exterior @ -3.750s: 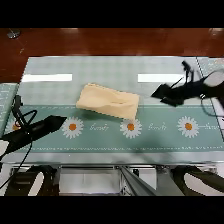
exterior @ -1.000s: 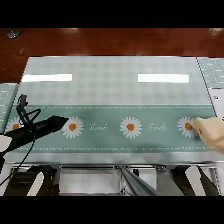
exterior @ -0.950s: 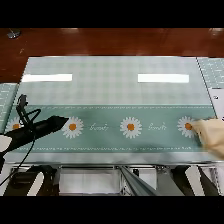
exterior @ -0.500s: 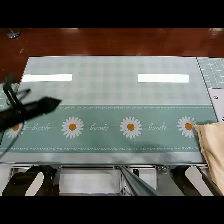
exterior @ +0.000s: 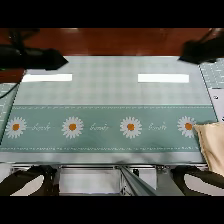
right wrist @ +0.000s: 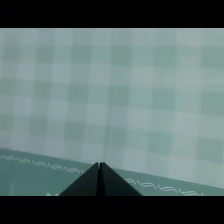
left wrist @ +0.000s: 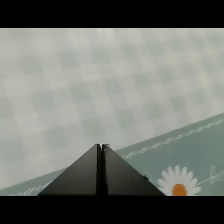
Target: Fold the shirts.
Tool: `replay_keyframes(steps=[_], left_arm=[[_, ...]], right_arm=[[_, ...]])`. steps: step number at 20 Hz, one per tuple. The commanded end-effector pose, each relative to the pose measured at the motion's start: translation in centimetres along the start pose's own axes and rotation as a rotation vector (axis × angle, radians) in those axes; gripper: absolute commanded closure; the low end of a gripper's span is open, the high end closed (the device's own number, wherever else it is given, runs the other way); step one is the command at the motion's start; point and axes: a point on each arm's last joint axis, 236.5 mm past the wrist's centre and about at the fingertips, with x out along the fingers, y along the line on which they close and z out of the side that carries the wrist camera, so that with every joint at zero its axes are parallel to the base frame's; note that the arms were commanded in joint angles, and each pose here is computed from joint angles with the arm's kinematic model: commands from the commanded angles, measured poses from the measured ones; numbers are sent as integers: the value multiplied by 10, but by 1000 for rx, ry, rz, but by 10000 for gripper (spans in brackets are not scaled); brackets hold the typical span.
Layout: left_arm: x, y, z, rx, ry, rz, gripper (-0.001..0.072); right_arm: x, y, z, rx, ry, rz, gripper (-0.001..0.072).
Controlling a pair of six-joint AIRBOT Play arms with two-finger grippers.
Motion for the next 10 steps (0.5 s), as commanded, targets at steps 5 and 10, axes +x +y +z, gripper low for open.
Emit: replay_keyframes(steps=[5,10], left_arm=[[60,85,-90,-107,263,249,677],[58,89,-80,-118,230,253,677]], right_arm=[[129,-23,-112,-35,336,-204,695],[127,-24,-110,-34,331,-207,695]])
